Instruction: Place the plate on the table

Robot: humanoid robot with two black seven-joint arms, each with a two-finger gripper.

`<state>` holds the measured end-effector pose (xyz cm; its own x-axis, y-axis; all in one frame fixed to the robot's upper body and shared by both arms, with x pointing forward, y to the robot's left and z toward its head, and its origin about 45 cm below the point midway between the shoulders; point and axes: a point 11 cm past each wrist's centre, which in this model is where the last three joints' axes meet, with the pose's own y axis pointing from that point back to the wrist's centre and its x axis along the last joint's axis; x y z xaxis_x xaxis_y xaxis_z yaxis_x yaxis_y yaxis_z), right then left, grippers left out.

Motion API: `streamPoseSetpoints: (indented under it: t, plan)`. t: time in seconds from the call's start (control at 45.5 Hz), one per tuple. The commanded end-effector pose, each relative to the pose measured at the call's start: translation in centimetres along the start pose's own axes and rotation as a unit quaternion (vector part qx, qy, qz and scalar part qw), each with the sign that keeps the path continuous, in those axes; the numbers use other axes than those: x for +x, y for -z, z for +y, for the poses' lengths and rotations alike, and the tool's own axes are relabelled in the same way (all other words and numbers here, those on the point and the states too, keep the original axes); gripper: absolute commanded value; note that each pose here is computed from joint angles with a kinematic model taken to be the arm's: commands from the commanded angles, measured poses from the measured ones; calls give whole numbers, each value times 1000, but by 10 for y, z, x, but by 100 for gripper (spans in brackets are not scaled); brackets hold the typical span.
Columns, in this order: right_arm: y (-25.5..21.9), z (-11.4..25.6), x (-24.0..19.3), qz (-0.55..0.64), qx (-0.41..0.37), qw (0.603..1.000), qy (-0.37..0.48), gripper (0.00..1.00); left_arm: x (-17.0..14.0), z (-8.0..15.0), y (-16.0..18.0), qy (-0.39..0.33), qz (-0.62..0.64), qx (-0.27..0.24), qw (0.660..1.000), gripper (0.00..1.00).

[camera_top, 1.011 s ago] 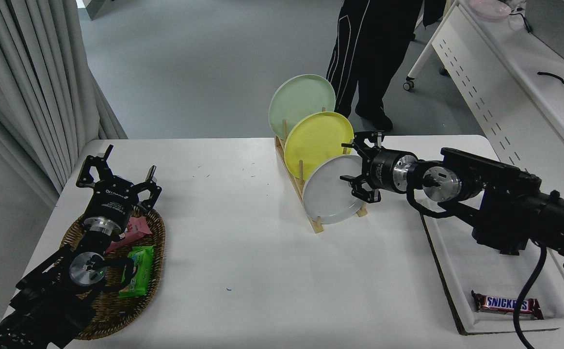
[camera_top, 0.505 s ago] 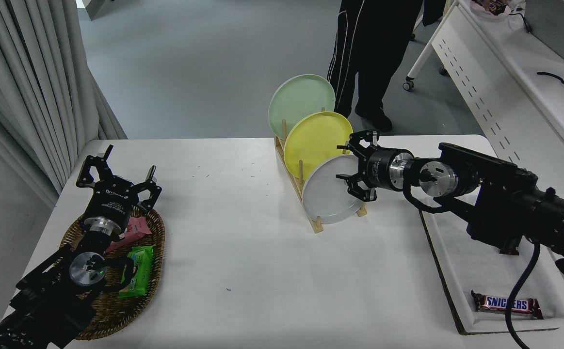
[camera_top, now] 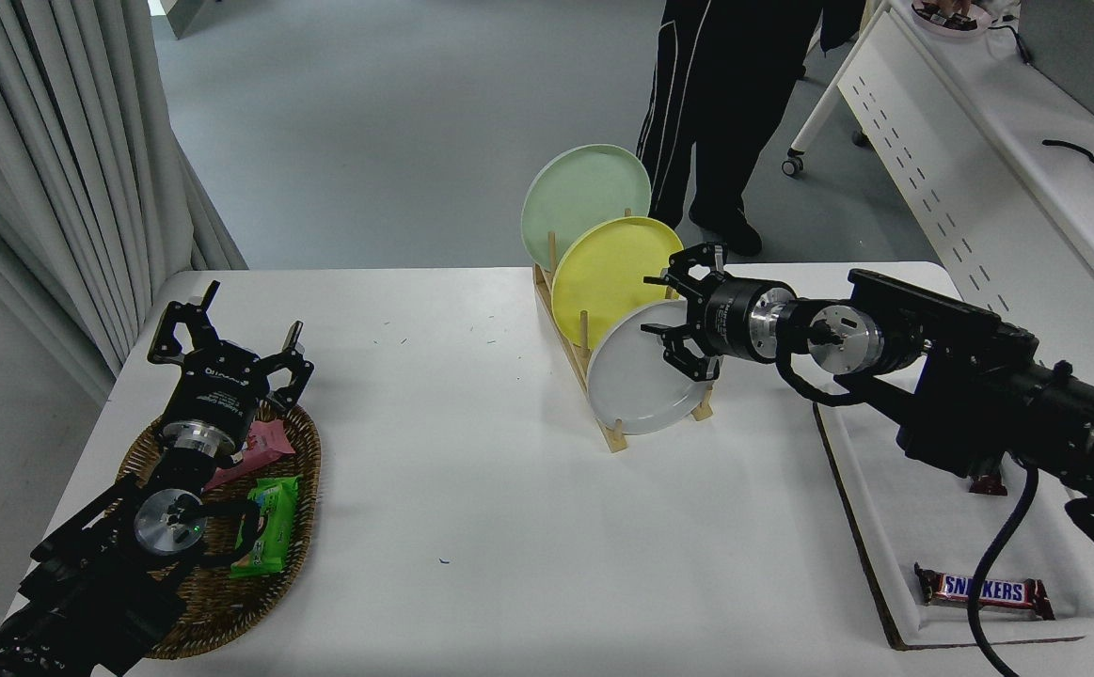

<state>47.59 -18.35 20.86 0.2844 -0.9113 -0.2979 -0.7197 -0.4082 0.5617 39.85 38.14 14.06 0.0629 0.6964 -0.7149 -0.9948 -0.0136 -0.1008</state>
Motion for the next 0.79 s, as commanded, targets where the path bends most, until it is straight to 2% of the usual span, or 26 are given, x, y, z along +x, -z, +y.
streamPoseSetpoints:
  t: [0.0, 0.088, 0.132, 0.769]
  plan:
    - [1, -2, 4, -2, 3, 1000, -8, 46, 0, 0, 0, 0, 0, 0, 1000, 100]
    - [1, -3, 3, -2, 2, 1000, -7, 44, 0, 0, 0, 0, 0, 0, 1000, 100]
    - [1, -3, 3, -2, 2, 1000, -7, 39, 0, 0, 0, 0, 0, 0, 1000, 100]
    - [3, -1, 0, 3, -9, 1000, 1, 31, 0, 0, 0, 0, 0, 0, 1000, 100]
